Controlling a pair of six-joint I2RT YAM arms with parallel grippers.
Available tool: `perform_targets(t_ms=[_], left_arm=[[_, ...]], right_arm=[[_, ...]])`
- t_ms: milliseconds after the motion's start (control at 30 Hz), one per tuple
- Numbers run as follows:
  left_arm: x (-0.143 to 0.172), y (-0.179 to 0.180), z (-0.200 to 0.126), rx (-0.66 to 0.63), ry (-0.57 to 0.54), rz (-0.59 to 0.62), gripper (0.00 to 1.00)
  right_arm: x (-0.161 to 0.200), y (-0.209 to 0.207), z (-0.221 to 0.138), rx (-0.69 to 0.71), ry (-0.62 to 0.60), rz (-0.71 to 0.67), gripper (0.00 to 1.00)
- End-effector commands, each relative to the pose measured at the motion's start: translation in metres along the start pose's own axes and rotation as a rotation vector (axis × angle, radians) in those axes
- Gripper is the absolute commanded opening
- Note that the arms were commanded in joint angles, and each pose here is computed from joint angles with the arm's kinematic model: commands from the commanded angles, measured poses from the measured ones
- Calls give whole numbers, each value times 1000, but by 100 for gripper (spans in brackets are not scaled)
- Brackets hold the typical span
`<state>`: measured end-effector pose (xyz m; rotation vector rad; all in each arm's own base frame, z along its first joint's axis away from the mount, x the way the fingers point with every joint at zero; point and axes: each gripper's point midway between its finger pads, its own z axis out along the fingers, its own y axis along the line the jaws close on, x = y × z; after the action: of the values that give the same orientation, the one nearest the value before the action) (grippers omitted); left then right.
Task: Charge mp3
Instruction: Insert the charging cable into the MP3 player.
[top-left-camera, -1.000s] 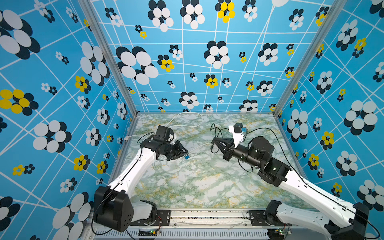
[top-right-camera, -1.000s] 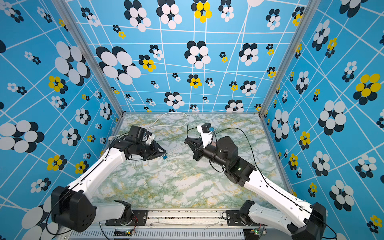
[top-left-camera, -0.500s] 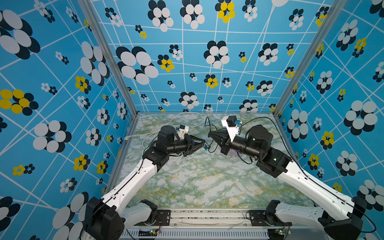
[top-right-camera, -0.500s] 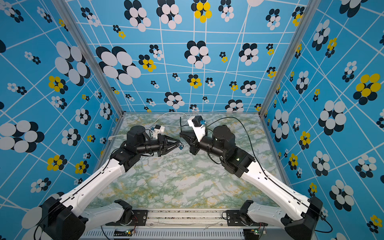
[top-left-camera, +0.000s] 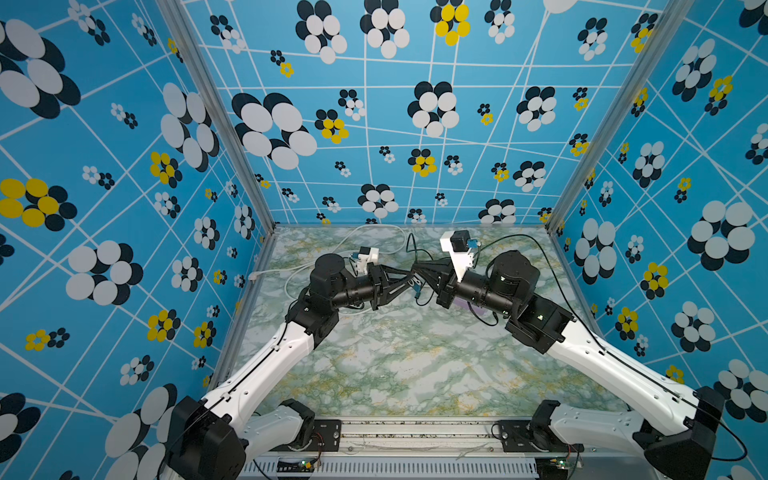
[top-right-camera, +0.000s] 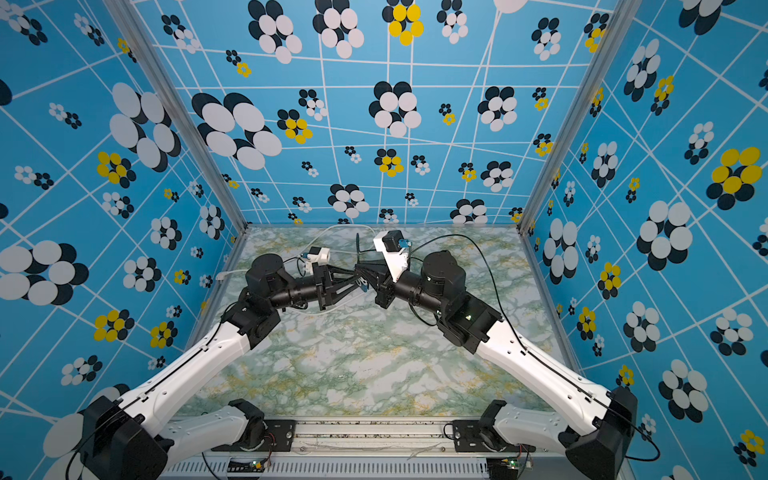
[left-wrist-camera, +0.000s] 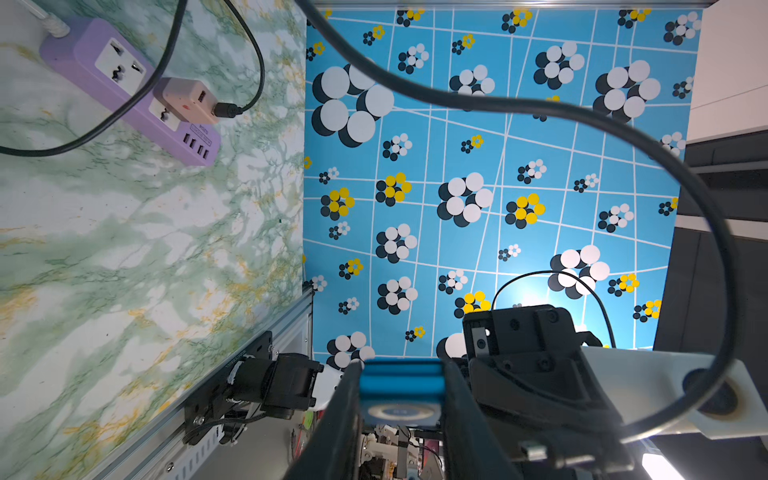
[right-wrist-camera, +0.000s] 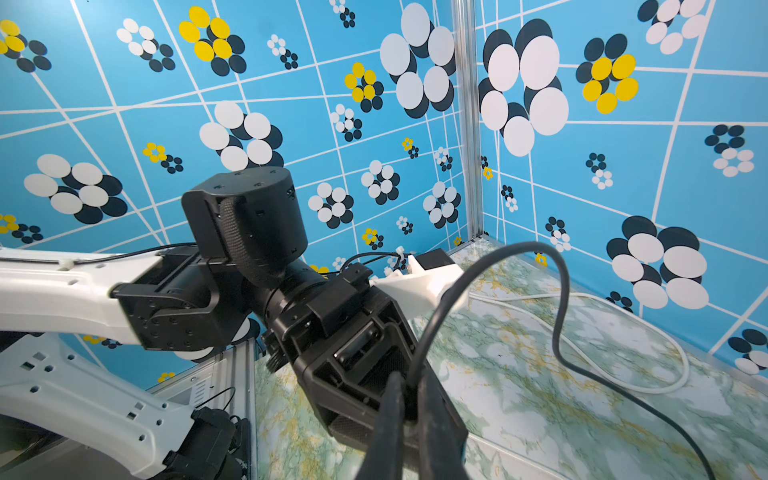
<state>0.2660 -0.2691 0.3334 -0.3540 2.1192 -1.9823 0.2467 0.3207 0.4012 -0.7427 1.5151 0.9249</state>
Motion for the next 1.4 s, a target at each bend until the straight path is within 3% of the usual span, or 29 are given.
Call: perform_targets(t_ms=[0,367,1367], left_arm=[[2,-13,-7,48,3,30,0],[-2,-13,-10,52,-23,29,0],[-9,-15,-11,65,-44,31,0]], right_arm=[[-8,-1,-8,17,-10,-12,0],[6,-14,-7,84,34,5,0],[28,-17,2,78,72,59,0]])
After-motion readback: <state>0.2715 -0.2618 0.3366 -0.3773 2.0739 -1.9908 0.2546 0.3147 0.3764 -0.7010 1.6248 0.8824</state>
